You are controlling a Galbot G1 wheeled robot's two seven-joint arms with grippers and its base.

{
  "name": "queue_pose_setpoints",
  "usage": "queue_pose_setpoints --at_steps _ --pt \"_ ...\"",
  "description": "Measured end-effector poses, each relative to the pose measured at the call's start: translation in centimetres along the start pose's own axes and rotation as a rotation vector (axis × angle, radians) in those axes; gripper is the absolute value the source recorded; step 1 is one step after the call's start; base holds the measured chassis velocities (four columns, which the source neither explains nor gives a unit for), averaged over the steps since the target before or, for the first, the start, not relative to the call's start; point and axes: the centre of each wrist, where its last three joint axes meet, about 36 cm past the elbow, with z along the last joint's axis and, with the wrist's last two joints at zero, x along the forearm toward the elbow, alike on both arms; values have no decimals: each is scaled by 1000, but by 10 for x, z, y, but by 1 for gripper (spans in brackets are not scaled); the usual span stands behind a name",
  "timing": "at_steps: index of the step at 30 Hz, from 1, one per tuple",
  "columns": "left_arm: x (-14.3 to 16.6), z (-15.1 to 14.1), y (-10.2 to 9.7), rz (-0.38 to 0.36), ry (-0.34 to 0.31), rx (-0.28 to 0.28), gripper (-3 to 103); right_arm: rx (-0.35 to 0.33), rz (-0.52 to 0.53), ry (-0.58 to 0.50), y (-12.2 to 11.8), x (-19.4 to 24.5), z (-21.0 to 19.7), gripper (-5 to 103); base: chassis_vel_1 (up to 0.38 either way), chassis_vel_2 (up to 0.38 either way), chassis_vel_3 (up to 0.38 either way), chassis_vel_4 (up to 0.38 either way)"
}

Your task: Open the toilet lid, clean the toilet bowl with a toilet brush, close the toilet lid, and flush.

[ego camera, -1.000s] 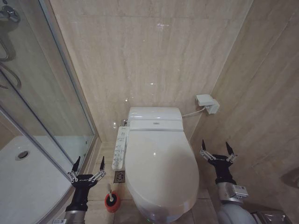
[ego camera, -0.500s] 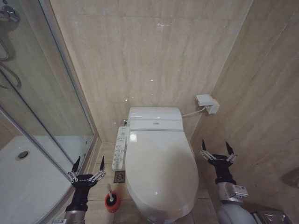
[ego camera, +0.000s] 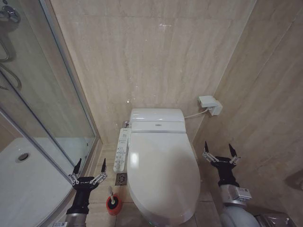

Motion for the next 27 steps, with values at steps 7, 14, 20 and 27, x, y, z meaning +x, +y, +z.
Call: queue_pose_setpoints --at_steps 7,14,20,27 --pt "-35 -2 -14 -4 105 44 100 0 0 0 0 0 0 100 0 0 0 0" --pt "-65 -1 -18 -25 121 2 100 0 0 0 0 0 0 100 0 0 0 0" --pt "-58 -22 -12 -45 15 -45 100 0 0 0 0 0 0 100 0 0 0 0" --pt "-55 -7 -9 -75 -3 -34 100 0 0 0 0 0 0 100 0 0 0 0"
